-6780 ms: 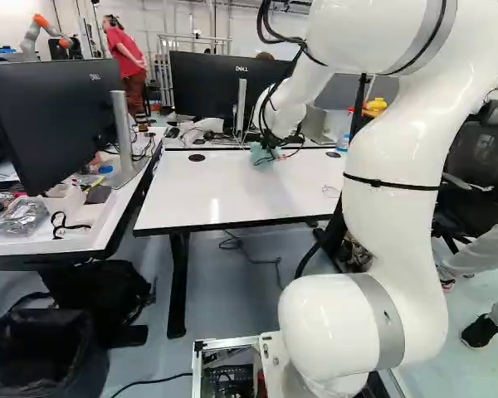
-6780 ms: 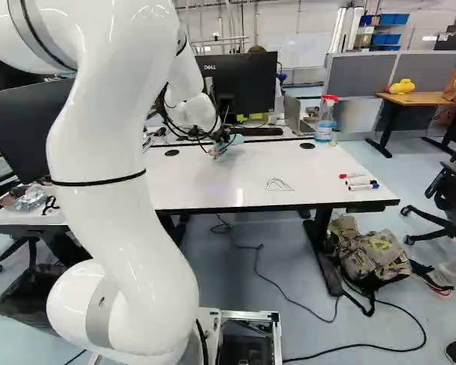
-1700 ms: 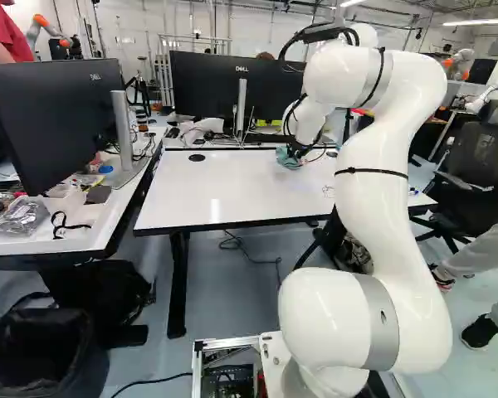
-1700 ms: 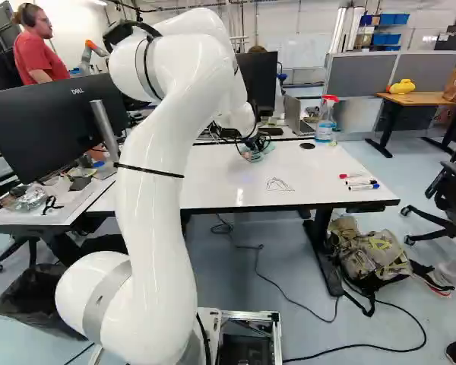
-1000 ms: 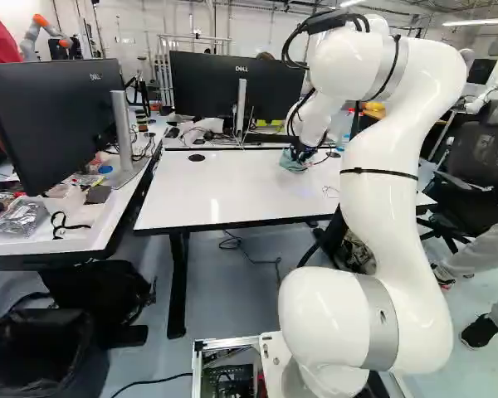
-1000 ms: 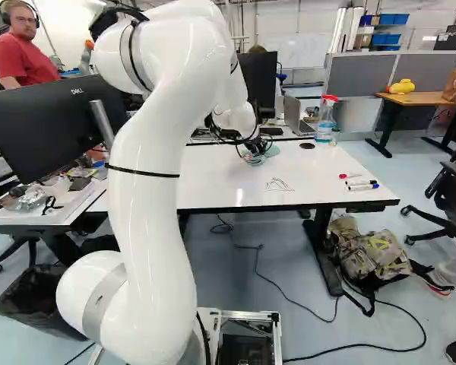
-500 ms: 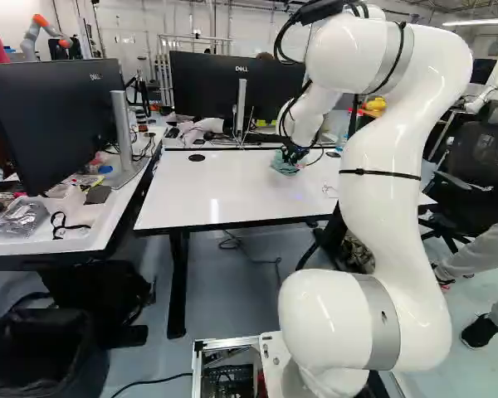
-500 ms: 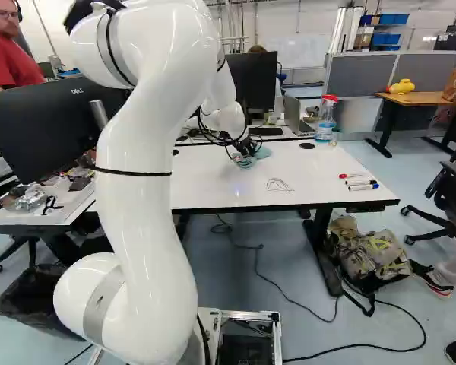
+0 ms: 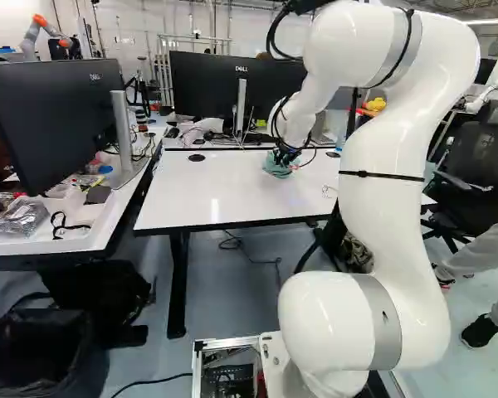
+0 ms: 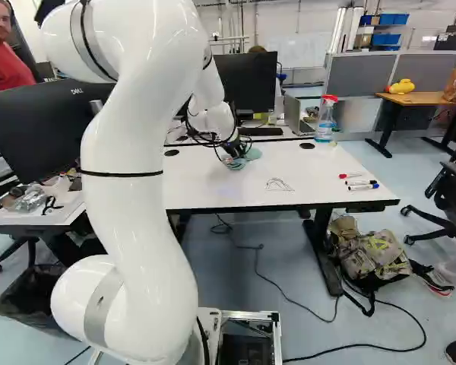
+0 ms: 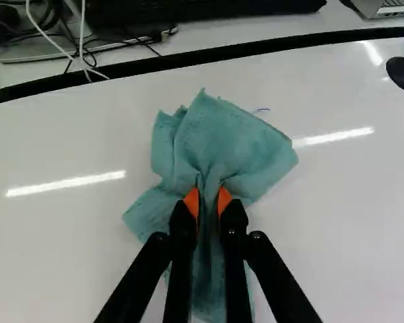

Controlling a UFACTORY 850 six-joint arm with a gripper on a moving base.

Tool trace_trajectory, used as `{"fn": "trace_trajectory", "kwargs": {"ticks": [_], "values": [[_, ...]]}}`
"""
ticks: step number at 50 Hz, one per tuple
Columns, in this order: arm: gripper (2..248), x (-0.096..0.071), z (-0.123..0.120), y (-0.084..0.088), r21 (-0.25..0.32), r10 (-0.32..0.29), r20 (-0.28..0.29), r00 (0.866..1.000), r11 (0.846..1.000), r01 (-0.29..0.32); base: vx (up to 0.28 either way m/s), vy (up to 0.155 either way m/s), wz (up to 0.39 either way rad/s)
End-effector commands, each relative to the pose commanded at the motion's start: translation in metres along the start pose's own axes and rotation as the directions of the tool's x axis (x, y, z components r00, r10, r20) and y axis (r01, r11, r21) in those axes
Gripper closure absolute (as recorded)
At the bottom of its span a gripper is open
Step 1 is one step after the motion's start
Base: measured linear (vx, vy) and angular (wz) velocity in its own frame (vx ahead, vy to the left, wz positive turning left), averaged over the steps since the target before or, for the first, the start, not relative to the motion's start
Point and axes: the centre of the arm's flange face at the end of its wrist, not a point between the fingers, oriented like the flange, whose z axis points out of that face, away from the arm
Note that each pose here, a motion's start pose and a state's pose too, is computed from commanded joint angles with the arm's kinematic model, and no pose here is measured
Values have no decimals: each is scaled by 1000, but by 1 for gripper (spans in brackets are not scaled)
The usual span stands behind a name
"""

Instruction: Clean the table with the green towel

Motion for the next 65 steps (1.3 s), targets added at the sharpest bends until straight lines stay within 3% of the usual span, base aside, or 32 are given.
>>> {"fn": "trace_trajectory", "kwargs": {"ticks": [18,36,49,65], "values": [[199,-9,-8,-30,31,-40,7,999,999,40,0,0,0],[199,7,7,-54,53,-67,-11,998,996,67,0,0,0],[199,25,23,-53,51,-63,-29,998,997,64,0,0,0],[199,43,42,-39,36,-44,-49,998,998,45,0,0,0]]}}
